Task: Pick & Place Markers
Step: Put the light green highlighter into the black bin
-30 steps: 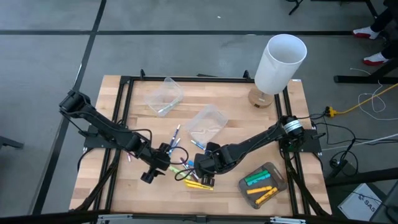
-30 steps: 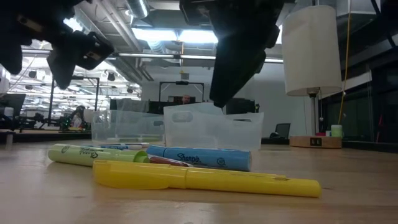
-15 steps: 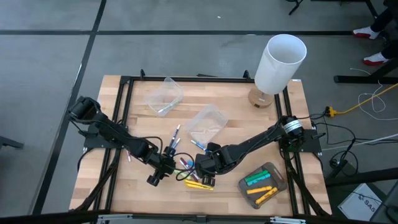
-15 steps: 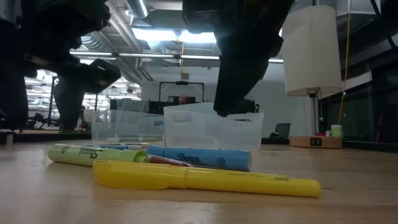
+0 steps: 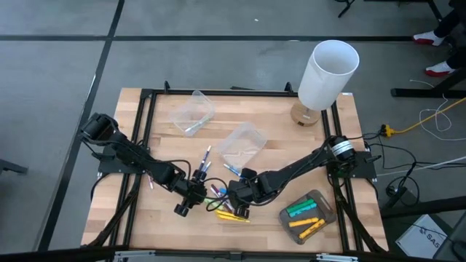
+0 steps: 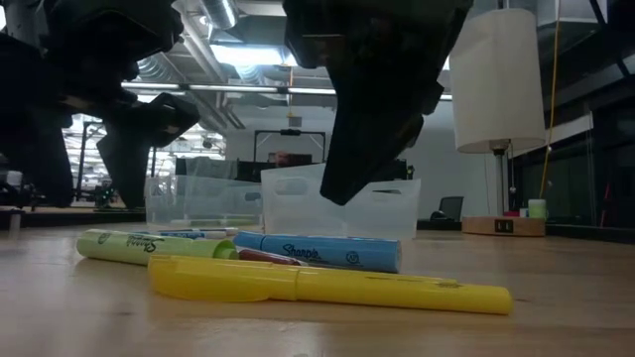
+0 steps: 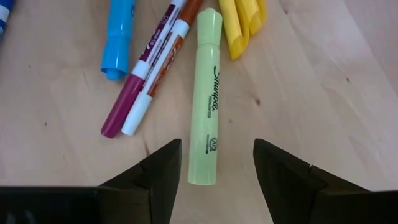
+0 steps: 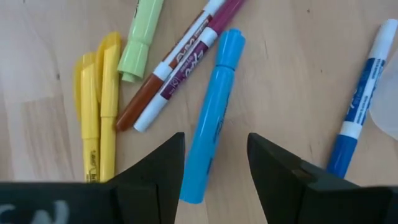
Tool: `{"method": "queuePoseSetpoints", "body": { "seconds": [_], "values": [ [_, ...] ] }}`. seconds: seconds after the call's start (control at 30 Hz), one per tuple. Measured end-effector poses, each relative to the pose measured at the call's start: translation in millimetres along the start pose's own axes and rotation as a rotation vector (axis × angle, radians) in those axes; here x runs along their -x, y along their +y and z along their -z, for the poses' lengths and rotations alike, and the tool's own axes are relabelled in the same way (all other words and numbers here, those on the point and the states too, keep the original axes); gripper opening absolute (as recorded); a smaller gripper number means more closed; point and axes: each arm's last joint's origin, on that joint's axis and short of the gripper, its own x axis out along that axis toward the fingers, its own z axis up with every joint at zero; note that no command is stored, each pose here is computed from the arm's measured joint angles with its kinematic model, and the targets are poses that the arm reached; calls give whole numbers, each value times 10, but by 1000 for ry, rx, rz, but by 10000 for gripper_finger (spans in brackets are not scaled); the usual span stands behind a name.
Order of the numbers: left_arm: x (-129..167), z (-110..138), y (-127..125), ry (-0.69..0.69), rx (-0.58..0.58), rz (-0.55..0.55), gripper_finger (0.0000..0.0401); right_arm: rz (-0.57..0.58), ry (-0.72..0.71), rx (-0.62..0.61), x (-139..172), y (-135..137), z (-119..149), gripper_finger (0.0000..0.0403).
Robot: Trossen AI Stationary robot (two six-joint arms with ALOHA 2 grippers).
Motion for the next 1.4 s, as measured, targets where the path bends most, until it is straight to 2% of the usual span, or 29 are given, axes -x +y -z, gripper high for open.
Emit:
{"method": "queuePoseSetpoints", "body": {
  "seconds": [0.5,1.0,1.4],
  "values": [
    [-44,6,22,8,-15,-24,196,15,8,0,-234,28,50,174],
    [-287,56,33,51,1,-22,196,30,19,4,-262,21,68,174],
    [-303,63,34,58,8,-24,196,39,32,6,-360,27,101,174]
  ]
}}
